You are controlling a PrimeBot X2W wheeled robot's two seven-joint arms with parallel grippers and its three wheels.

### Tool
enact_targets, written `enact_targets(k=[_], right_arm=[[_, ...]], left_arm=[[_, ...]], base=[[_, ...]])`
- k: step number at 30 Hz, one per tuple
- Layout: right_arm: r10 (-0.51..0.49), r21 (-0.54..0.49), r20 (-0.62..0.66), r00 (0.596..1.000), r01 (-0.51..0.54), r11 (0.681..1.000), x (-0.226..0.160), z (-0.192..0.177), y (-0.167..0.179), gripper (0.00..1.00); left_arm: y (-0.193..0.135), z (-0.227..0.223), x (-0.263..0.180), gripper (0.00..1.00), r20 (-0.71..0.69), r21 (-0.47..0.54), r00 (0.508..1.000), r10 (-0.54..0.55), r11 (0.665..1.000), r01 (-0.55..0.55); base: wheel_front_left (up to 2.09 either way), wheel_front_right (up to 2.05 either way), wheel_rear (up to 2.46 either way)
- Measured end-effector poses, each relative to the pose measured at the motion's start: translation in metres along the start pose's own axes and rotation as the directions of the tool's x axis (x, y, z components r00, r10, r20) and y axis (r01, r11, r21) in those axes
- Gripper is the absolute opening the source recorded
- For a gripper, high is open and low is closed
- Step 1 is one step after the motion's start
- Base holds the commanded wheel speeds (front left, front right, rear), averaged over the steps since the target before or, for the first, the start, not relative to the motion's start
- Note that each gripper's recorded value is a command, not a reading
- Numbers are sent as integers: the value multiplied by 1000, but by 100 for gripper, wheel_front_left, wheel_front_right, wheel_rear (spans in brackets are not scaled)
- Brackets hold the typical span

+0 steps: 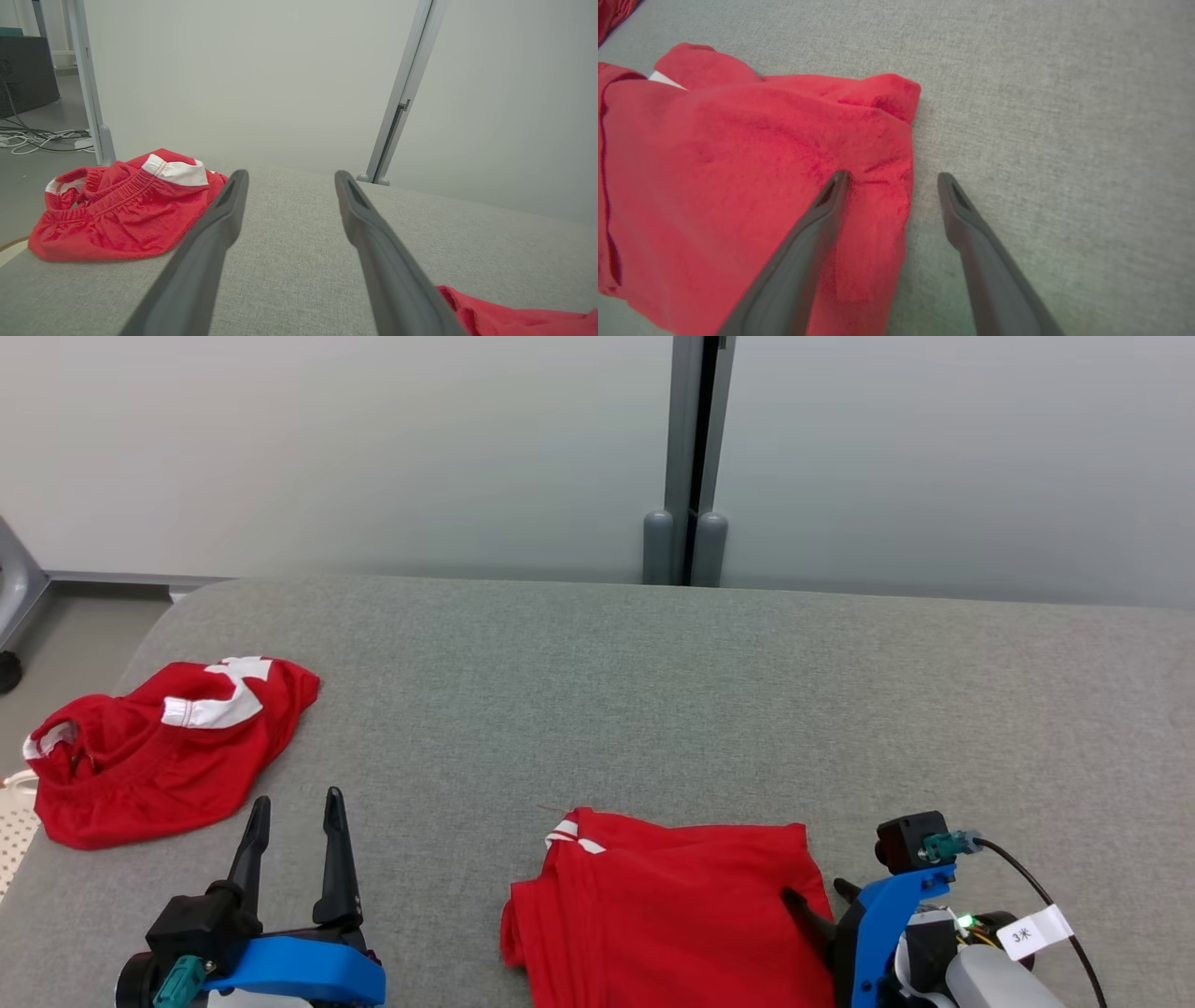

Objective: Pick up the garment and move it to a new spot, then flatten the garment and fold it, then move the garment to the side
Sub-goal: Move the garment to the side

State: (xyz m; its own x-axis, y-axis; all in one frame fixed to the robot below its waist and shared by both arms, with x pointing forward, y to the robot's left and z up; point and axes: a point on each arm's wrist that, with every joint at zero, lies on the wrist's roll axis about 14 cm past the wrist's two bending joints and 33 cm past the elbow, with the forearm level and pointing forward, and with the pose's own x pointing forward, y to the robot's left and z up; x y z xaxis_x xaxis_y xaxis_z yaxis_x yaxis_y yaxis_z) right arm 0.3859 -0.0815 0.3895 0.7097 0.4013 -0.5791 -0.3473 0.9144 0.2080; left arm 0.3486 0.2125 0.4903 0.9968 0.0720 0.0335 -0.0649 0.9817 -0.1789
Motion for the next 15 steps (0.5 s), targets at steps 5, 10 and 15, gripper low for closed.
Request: enact_targets(k=[5,10,15], right_arm=[[17,23,-70,997,-16,1000,10,-11,6,100],[27,37,-105,994,-24,999,17,-14,8,12],[38,36,-50,998,-36,999,19,-4,10,0]], left_arm=[[7,-2,-2,100,-8,3,1000,21,1000,-21],[10,-4,-2,100,-15,8,999,30,1000,-30],[10,-6,-2,100,-20,8,999,31,999,-31]], base=[[0,0,0],[0,0,0],[0,0,0]])
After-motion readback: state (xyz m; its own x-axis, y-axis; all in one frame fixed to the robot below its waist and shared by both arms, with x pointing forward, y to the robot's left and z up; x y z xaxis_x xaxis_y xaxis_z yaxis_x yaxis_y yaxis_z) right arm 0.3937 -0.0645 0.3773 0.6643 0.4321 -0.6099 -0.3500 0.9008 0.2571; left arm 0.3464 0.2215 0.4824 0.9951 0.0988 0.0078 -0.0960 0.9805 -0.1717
